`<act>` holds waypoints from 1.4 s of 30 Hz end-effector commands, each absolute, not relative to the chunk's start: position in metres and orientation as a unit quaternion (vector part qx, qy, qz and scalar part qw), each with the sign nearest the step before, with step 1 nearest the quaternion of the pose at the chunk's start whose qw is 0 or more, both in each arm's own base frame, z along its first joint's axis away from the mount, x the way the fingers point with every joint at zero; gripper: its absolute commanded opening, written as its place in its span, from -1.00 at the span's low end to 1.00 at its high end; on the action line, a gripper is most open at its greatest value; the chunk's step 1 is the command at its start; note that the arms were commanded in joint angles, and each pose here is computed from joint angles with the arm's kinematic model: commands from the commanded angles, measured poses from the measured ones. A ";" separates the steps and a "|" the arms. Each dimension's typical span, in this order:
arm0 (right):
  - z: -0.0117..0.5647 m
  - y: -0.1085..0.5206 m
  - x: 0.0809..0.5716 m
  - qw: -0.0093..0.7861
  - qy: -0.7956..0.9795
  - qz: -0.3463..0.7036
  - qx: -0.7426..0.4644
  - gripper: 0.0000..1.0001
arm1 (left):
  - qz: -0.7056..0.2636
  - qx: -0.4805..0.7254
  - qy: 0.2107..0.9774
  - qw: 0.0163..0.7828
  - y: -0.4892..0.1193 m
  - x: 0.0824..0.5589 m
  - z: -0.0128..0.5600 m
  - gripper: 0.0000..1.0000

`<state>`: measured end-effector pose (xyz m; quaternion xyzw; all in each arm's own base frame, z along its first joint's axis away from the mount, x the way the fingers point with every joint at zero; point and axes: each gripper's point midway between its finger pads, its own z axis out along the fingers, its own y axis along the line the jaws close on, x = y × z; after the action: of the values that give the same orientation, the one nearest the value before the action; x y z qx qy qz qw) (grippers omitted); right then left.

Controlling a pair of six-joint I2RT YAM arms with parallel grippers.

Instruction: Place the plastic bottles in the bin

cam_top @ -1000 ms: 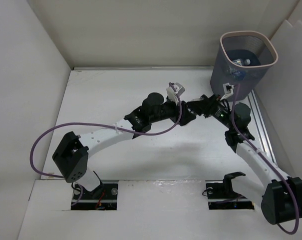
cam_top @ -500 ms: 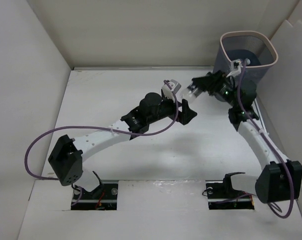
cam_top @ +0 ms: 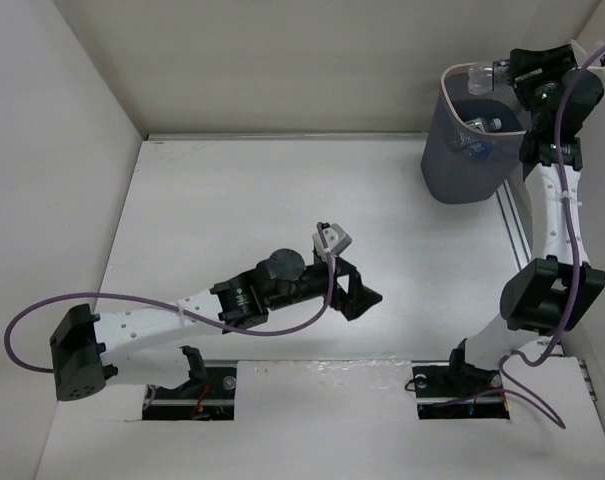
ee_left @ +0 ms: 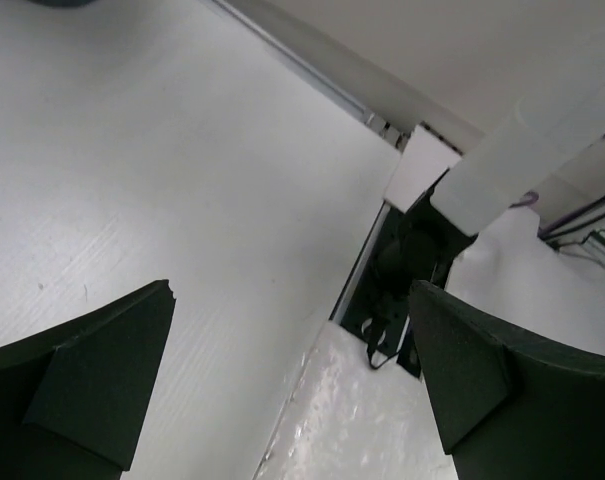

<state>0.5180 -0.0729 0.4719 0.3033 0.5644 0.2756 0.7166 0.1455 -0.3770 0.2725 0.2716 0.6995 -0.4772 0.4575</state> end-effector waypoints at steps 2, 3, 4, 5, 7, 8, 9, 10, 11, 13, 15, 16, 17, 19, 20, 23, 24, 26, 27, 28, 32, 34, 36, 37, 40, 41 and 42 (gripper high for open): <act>0.493 -0.124 0.508 0.746 0.532 0.163 0.366 -1.00 | -0.465 0.263 0.712 0.456 -0.368 0.140 0.252 1.00; 0.491 -0.133 0.509 0.746 0.533 0.145 0.372 -1.00 | -0.465 0.260 0.717 0.450 -0.367 0.139 0.247 1.00; 0.490 -0.142 0.508 0.747 0.530 0.123 0.382 -1.00 | -0.469 0.258 0.712 0.454 -0.366 0.138 0.249 1.00; 0.492 -0.146 0.508 0.746 0.532 0.110 0.386 -1.00 | -0.468 0.256 0.717 0.449 -0.363 0.137 0.241 1.00; 0.487 -0.158 0.510 0.746 0.537 0.069 0.388 -1.00 | -0.469 0.256 0.716 0.450 -0.360 0.135 0.239 1.00; 0.491 -0.155 0.511 0.748 0.537 0.062 0.385 -1.00 | -0.471 0.254 0.713 0.452 -0.359 0.135 0.242 1.00; 0.484 -0.159 0.514 0.742 0.548 0.042 0.384 -1.00 | -0.469 0.253 0.719 0.447 -0.358 0.134 0.235 1.00; 0.487 -0.152 0.514 0.743 0.546 0.034 0.387 -1.00 | -0.469 0.253 0.719 0.446 -0.356 0.133 0.234 1.00; 0.482 -0.152 0.516 0.740 0.548 0.023 0.389 -1.00 | -0.469 0.253 0.719 0.446 -0.356 0.133 0.234 1.00; 0.483 -0.152 0.519 0.741 0.550 0.010 0.385 -1.00 | -0.469 0.250 0.723 0.442 -0.355 0.133 0.230 1.00; 0.489 -0.152 0.522 0.745 0.547 0.002 0.382 -1.00 | -0.470 0.250 0.722 0.442 -0.353 0.132 0.230 1.00; 0.477 -0.149 0.531 0.736 0.563 -0.010 0.377 -1.00 | -0.473 0.248 0.718 0.445 -0.352 0.131 0.234 1.00; 0.474 -0.150 0.535 0.733 0.569 -0.016 0.373 -0.96 | -0.470 0.249 0.721 0.443 -0.351 0.131 0.231 1.00; 0.478 -0.146 0.538 0.730 0.575 -0.031 0.368 -0.63 | -0.468 0.246 0.722 0.446 -0.346 0.131 0.229 1.00; 0.466 -0.148 0.547 0.721 0.588 -0.042 0.363 -0.18 | -0.468 0.246 0.722 0.446 -0.346 0.130 0.229 1.00; 0.460 -0.141 0.555 0.717 0.598 -0.049 0.355 0.99 | -0.459 0.241 0.727 0.449 -0.342 0.133 0.228 1.00; 0.464 -0.141 0.554 0.718 0.597 -0.049 0.355 0.99 | -0.458 0.232 0.730 0.451 -0.341 0.135 0.228 1.00; 0.469 -0.142 0.552 0.721 0.591 -0.051 0.358 0.99 | -0.447 0.220 0.740 0.452 -0.341 0.140 0.228 1.00; 0.475 -0.137 0.551 0.723 0.590 -0.047 0.356 0.99 | -0.438 0.215 0.745 0.454 -0.340 0.144 0.228 1.00; 0.481 -0.138 0.548 0.727 0.584 -0.048 0.358 0.99 | -0.417 0.196 0.763 0.453 -0.336 0.151 0.223 1.00; 0.506 -0.120 0.537 0.738 0.579 -0.037 0.345 0.99 | -0.368 0.152 0.793 0.462 -0.332 0.174 0.229 1.00; 0.524 -0.107 0.519 0.743 0.583 -0.029 0.328 0.99 | -0.346 0.120 0.798 0.479 -0.328 0.196 0.242 1.00; 0.537 -0.088 0.506 0.745 0.597 -0.005 0.298 0.99 | -0.304 0.072 0.804 0.505 -0.313 0.226 0.259 1.00; 0.540 -0.077 0.488 0.735 0.614 0.003 0.288 0.99 | -0.290 0.058 0.805 0.514 -0.307 0.236 0.267 1.00; 0.514 -0.048 0.463 0.694 0.677 0.013 0.244 0.99 | -0.219 -0.018 0.803 0.553 -0.274 0.266 0.304 1.00; 0.525 -0.041 0.436 0.701 0.675 0.012 0.229 0.99 | -0.202 -0.037 0.800 0.564 -0.263 0.269 0.314 1.00; 0.518 -0.034 0.426 0.695 0.686 0.011 0.218 0.99 | -0.153 -0.063 0.799 0.579 -0.240 0.273 0.318 1.00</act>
<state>0.4837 -0.0587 0.5019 0.2697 0.6630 0.0025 0.6984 0.2567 -0.2965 0.2831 0.0276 0.8105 -0.2506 0.5287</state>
